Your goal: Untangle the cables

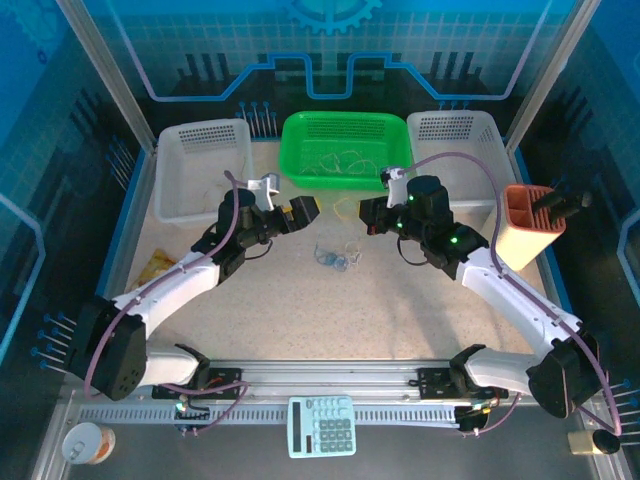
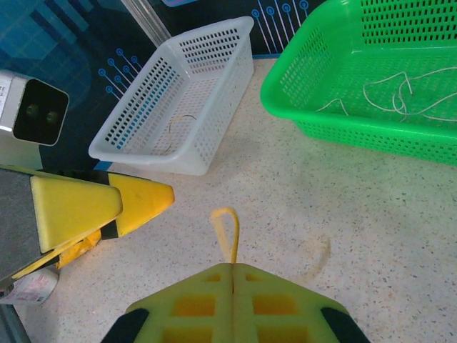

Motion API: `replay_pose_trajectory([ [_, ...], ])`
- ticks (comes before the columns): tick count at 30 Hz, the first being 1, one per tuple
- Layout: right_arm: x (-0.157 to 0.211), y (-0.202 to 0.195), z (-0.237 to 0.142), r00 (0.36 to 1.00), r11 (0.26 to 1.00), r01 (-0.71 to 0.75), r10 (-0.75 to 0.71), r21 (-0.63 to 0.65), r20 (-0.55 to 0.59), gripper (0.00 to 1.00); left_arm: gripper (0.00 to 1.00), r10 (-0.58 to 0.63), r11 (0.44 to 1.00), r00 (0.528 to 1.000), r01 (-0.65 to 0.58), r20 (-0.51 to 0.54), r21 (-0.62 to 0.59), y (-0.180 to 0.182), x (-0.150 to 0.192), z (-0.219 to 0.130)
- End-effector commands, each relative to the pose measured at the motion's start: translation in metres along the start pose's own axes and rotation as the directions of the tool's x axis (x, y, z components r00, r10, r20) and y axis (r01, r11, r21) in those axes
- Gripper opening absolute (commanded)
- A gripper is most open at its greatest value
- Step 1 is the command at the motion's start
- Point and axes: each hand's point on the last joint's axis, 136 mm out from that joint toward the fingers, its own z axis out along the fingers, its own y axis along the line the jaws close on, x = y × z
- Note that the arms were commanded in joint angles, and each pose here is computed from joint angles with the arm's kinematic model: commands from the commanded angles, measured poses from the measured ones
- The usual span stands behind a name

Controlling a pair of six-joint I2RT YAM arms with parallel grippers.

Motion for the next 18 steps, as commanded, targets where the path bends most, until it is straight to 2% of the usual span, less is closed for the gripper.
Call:
replay_pose_trajectory([
  [1, -0.003, 0.011, 0.003, 1.0, 0.999, 0.024, -0.023, -0.048, 0.02, 0.0, 0.99, -0.033, 0.997, 0.999, 0.033, -0.003, 0.076, -0.016, -0.003, 0.004],
  [7, 0.0, 0.009, 0.007, 1.0, 0.999, 0.017, -0.016, -0.045, 0.01, 0.0, 0.99, -0.179, 0.97, 0.984, 0.177, -0.003, 0.164, -0.022, -0.001, 0.009],
  [11, 0.002, 0.006, 0.009, 1.0, 0.999, 0.011, -0.01, -0.033, 0.004, 0.0, 0.99, -0.239, 0.952, 0.971, 0.23, 0.019, 0.202, -0.025, -0.001, 0.007],
  [18, 0.007, 0.001, 0.014, 1.0, 1.0, 0.003, -0.003, -0.015, -0.01, 0.0, 0.99, -0.383, 0.892, 0.924, 0.364, 0.019, 0.266, -0.035, -0.003, 0.006],
])
